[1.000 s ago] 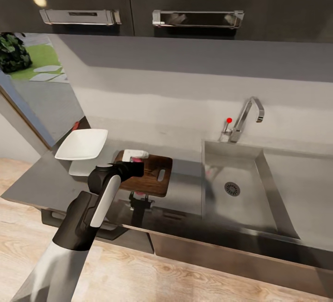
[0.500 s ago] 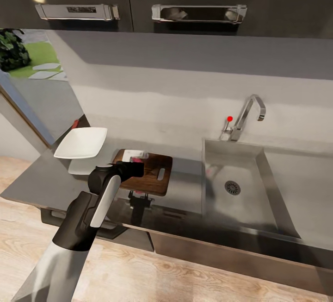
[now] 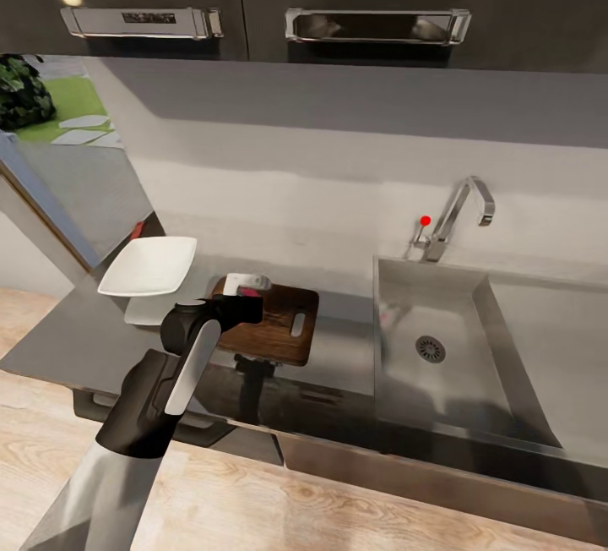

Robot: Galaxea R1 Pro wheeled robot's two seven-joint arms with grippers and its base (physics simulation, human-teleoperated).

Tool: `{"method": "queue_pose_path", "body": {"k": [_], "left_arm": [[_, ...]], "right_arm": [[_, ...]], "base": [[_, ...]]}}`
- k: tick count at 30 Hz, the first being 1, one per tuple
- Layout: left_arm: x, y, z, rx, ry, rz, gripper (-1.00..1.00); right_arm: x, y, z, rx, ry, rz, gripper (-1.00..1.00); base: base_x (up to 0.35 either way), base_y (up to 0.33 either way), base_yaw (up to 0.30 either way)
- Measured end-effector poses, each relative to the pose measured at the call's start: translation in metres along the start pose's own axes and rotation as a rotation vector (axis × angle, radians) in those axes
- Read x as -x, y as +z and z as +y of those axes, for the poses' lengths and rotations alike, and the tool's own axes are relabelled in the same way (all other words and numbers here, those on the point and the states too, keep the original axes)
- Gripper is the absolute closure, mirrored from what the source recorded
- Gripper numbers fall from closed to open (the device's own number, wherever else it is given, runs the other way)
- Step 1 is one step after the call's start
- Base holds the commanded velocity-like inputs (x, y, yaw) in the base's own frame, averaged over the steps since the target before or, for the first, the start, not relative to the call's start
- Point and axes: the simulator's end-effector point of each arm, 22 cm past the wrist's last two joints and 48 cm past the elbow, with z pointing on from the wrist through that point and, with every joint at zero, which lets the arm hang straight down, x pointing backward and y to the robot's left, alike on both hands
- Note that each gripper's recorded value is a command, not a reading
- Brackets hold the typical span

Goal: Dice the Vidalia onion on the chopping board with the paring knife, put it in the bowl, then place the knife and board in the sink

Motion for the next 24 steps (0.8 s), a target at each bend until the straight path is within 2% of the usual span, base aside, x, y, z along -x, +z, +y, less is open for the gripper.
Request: {"method": "queue_pose_path", "body": {"k": [15,24], "left_arm": [[-0.011,0.001,0.0,-0.001,-0.004,0.016,1.0],[-0.013,0.003,0.0,-0.002,-0.005,0.021,1.0]], "right_arm": [[0.0,0.0,0.0,-0.001,0.0,0.0,-1.0],[-0.002,0.0,0.0,-0.001,0.0,0.005,-1.0]], "base": [[-0.025,0.0,0.0],[0.067,0.0,0.0]]}}
